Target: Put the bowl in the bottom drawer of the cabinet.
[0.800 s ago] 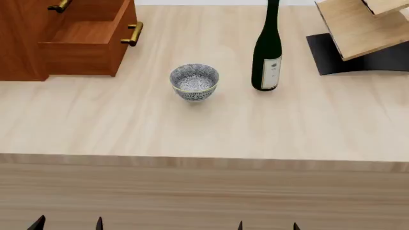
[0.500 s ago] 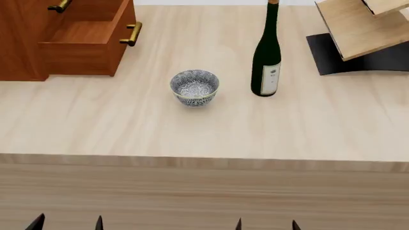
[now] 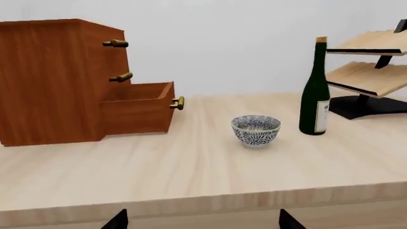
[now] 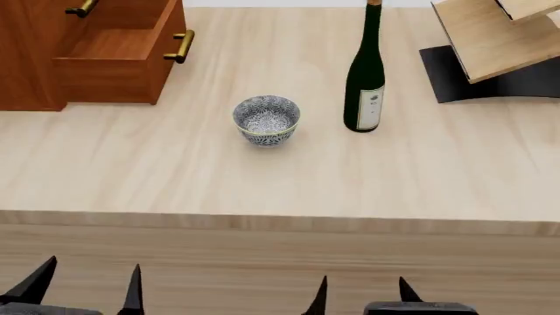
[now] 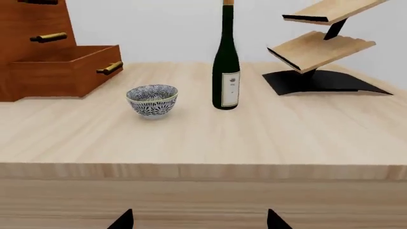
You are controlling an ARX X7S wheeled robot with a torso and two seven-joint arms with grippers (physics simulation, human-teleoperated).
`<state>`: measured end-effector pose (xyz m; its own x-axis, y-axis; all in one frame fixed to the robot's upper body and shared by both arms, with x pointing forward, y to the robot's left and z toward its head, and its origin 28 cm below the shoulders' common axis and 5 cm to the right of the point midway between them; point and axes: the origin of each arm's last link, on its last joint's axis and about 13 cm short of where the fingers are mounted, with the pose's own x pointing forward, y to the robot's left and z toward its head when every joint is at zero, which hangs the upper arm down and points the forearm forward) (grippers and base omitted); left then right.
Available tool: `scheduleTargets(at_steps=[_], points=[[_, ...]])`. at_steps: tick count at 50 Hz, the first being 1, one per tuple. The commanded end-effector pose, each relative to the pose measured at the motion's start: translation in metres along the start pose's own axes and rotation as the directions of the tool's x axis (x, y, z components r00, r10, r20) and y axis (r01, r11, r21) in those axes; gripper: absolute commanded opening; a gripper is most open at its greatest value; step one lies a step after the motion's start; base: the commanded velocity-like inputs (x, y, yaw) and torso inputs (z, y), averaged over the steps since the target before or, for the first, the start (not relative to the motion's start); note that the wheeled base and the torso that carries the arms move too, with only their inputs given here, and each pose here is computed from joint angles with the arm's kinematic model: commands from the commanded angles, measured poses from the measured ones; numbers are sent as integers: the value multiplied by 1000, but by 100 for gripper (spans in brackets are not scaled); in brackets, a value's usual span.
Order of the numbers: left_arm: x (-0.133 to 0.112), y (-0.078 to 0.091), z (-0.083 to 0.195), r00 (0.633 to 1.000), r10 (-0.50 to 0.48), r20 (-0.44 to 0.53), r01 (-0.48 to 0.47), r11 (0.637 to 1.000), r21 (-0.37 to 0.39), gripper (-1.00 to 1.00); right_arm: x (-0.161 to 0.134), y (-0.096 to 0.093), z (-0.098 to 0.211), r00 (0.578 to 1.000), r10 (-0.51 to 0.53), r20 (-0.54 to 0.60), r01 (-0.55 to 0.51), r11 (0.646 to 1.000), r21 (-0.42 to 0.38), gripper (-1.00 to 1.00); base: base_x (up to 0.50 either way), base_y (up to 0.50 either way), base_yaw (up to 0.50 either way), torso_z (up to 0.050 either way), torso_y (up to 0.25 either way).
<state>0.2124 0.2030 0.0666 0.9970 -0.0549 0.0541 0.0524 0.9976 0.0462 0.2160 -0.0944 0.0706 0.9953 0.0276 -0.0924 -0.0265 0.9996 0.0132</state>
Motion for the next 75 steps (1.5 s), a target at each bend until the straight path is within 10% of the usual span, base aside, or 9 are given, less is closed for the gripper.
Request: scheduleTargets(at_steps=[1,34,75], points=[[3,-1,19,999,-23,31,23,999,28,100,-4,-1,26,1000,23,-1,-23,999,-27,100,0,0,0,0,0],[27,4,89,987,-59,150,48,996,80,100,15,-3,108,993,57,107,-44,991,-124,100,0,0,0,0,0],[30,3,101,985,-59,161,45,995,87,100,16,-5,124,987,63,149,-42,989,-141,100,0,0,0,0,0]])
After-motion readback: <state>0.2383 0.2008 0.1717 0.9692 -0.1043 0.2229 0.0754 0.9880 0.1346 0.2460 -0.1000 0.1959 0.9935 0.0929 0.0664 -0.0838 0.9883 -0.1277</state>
